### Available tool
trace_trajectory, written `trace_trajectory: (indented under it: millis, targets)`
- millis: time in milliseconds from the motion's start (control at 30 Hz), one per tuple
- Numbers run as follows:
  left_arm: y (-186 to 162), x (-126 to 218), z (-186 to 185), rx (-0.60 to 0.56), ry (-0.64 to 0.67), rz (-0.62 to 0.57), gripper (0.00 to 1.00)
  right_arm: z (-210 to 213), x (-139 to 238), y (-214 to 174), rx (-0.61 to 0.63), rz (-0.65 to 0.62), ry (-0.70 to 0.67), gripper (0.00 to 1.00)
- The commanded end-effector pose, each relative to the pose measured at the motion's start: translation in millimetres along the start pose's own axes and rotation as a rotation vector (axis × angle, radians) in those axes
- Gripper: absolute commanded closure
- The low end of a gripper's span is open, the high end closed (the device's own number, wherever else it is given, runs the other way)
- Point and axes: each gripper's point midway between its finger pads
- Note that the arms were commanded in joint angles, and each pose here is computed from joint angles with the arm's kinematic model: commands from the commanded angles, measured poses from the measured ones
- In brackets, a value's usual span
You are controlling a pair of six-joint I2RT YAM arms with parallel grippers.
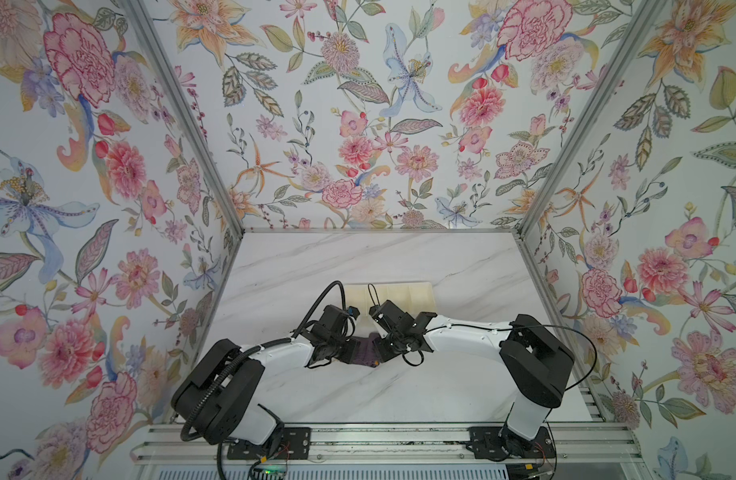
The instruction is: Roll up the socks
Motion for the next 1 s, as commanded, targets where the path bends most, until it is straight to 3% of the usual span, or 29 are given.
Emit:
trace_trajectory:
  millis: [0,333,500,733,967]
  targets:
    - [-20,-8,12,0.040,0.033,0.051,0.98,-16,-1,-17,0.042,0.075,-0.094,0.93]
    - [-25,-12,12,0.047,0.020,0.057,0.98,-19,3,-14,0.077,0.099,-0.129,0.92]
    - [-1,0,2,0.036,-0.012,-0.023,0.98,-14,1,-12,0.084,0.100,-0.119,0.92]
    - [38,29,-24,0.047,-0.132,-0.191,0.95,-10,-1,-12,0.081,0.109,-0.110,0.92]
    - [31,26,-43,0.070,-0.242,-0.186,0.98,-9,-3,-11,0.075,0.108,-0.103,0.92]
Point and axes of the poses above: each gripper's point midway between its finger pads, its own x axis back along the fingers, its own z axis along the line the jaws close on, y = z × x, and after that the axes turned 3 degrees about -x, right-handed
